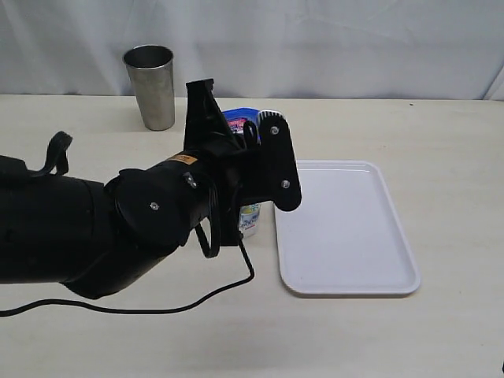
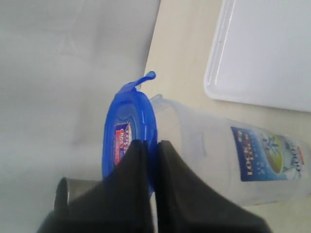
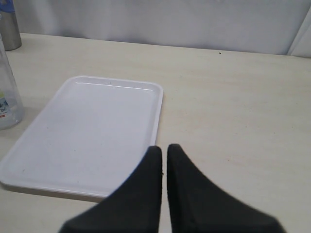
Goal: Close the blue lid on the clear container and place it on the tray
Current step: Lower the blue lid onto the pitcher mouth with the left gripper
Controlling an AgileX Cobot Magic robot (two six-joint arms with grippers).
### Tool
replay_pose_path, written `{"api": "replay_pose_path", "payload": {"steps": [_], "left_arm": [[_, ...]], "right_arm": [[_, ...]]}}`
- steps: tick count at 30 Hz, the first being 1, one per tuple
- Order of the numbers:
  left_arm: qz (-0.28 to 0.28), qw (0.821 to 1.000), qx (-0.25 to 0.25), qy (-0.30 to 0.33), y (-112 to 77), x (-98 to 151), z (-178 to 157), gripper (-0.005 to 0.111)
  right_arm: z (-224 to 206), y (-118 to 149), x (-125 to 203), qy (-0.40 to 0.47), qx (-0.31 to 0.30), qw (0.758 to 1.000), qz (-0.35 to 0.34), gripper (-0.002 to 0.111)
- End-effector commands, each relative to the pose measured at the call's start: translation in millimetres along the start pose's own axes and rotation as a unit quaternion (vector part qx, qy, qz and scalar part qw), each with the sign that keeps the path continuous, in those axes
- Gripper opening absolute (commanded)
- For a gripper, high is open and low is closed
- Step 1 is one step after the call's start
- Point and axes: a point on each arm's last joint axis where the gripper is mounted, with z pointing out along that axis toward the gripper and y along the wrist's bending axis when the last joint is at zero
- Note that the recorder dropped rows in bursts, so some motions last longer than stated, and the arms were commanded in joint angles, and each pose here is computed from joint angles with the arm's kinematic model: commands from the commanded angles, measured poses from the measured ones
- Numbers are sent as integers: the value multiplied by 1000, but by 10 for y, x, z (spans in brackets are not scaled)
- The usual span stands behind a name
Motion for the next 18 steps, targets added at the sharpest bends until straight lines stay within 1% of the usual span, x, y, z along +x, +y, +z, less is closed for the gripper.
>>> {"api": "replay_pose_path", "payload": {"steps": [1, 5, 10, 16, 18], "left_arm": [[9, 999, 30, -18, -54, -47, -25, 0], [2, 1000, 27, -12, -49, -35, -24, 0], [-13, 1000, 8, 13, -14, 9, -23, 0], [-21, 1000, 18, 12, -33, 7, -24, 0], [-22, 1000, 13, 13, -15, 9, -32, 0]], "right_arm": [[3, -2, -2, -3, 2, 1000, 3, 4], [3, -2, -2, -3, 2, 1000, 3, 4], [3, -2, -2, -3, 2, 1000, 3, 4], [3, -2, -2, -3, 2, 1000, 3, 4], [3, -2, -2, -3, 2, 1000, 3, 4]]}}
